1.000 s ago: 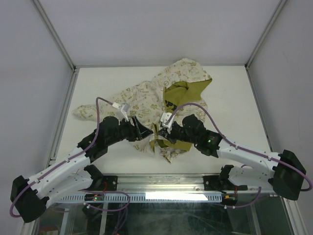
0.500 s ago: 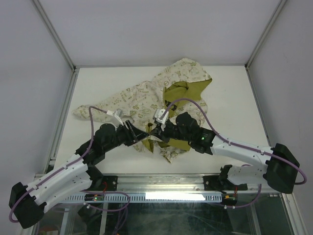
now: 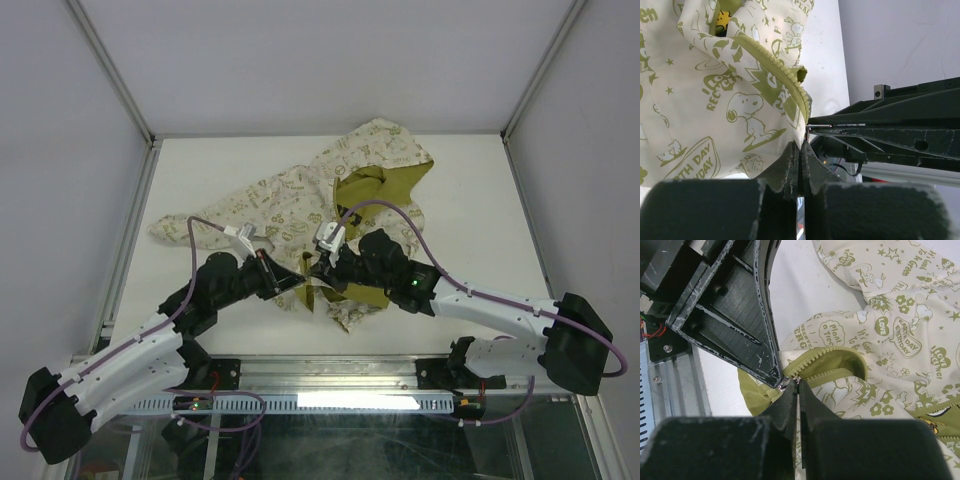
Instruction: Zip up the jacket
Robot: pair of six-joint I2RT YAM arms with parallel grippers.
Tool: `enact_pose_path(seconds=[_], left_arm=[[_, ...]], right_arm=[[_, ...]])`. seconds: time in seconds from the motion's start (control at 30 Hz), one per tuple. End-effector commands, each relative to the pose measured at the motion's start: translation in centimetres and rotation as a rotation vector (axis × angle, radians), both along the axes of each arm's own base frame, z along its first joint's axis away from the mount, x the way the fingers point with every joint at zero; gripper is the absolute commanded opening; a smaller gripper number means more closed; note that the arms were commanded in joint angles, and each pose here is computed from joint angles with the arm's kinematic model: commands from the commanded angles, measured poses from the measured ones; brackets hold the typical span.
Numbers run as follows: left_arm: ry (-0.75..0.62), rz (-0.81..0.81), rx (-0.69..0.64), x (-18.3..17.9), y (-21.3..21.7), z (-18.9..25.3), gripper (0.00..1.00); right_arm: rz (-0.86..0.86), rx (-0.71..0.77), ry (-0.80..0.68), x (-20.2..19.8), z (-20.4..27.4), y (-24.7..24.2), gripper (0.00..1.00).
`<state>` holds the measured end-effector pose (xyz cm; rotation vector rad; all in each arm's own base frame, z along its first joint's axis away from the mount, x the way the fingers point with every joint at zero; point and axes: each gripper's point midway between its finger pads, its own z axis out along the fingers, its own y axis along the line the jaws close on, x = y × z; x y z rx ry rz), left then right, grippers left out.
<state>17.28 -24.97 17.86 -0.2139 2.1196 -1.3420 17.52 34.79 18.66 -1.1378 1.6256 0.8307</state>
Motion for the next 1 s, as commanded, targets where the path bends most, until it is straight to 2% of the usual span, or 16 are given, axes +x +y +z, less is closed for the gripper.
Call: enact_pose_path(seconds=[0.0, 0.23, 0.47, 0.53, 0.67, 0.83, 0.87, 0.97], left_arm=[[-0.046, -0.136, -0.036, -1.4, -1.5, 1.7, 0.0], [-0.038, -0.315, 0.028, -3.5, -2.5, 0.7, 0.0], [-0.046, -0.383, 0.094, -4.3, -2.3, 0.4, 0.0], [-0.018, -0.372, 0.14, -4.2, -1.9, -0.7, 0.0], [-0.034, -0.263, 0.216, -2.4, -0.8, -1.3, 0.01], [-0.107, -0.094, 0.195, 0.2, 0.1, 1.9, 0.35], [-0.112, -0.057, 0.183, 0.6, 0.4, 2.5, 0.39], [-0.111, 0.028, 0.114, 0.9, 1.2, 4.3, 0.42]], right_arm=[[-0.083, 0.091, -0.103, 2.6, 4.9, 0.3, 0.0], [-0.192, 0.033, -0.125, 6.2, 5.0, -0.9, 0.0], [-0.325, -0.01, -0.114, 10.1, 4.1, -2.7, 0.0], [-0.33, 0.014, -0.112, 10.4, 4.8, -3.2, 0.0], [-0.21, 0.021, -0.088, 8.7, 5.2, -2.2, 0.0], [-0.124, 0.013, 0.0, 6.5, 4.0, -1.1, 0.0], [-0.123, 0.02, 0.004, 6.2, 4.0, -1.0, 0.0], [-0.123, 0.041, 0.018, 5.5, 4.2, -0.6, 0.0]])
